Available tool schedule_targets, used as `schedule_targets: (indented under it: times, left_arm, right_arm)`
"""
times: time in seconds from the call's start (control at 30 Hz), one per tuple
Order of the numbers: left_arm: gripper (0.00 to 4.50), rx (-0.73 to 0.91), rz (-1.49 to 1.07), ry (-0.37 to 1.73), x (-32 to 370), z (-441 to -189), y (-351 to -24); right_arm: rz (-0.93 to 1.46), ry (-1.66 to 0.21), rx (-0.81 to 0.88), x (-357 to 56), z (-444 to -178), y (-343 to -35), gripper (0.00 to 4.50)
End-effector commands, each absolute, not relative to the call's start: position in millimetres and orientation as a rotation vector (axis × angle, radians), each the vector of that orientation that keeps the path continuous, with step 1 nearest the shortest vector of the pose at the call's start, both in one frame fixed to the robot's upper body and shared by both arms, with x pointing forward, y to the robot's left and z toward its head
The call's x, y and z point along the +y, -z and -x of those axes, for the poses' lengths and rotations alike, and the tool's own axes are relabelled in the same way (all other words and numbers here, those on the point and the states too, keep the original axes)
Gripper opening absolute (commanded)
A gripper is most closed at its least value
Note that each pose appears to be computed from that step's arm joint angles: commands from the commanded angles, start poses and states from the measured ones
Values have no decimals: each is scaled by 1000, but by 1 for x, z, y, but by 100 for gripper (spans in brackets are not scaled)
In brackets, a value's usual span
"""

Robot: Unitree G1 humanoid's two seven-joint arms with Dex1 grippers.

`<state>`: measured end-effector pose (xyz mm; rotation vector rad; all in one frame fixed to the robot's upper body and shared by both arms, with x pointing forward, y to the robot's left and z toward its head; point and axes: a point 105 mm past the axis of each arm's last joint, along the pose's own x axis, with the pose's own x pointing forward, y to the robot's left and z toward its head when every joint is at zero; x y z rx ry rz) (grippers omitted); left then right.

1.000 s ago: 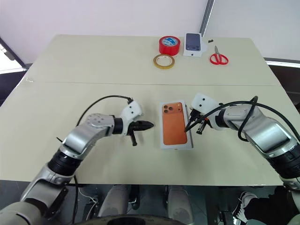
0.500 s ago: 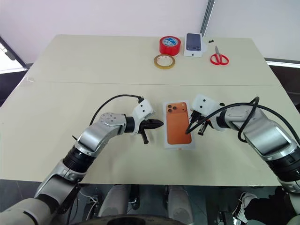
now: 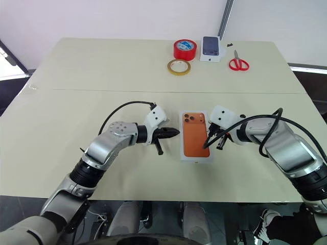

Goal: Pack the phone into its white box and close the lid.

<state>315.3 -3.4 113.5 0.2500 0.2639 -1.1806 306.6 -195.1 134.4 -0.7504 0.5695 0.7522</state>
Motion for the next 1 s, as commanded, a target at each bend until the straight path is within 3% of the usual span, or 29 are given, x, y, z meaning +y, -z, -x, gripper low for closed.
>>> schedule_targets:
  times: [0.03,0.23,0.43,0.67,0.83,1.0]
  left_arm:
    - [0,205,-261,1205,-9,-312,-127]
    - [0,175,-182,1109,7,-332,-142]
    - [0,126,-157,1131,-14,-340,-158]
    - [0,258,-398,1190,-35,-339,-111]
    - [0,293,-400,1204,-35,-337,-102]
    - [0,177,-324,1109,-19,-354,-129]
  right_arm:
    - [766,-747,512,-193,-308,-147,8]
    - [765,-740,496,-209,-307,-160,8]
    - [705,-937,460,-197,-274,-168,8]
    - [675,-976,535,-186,-254,-137,8]
    - [684,-931,552,-188,-257,-125,8]
    - [669,-807,406,-193,-283,-150,8]
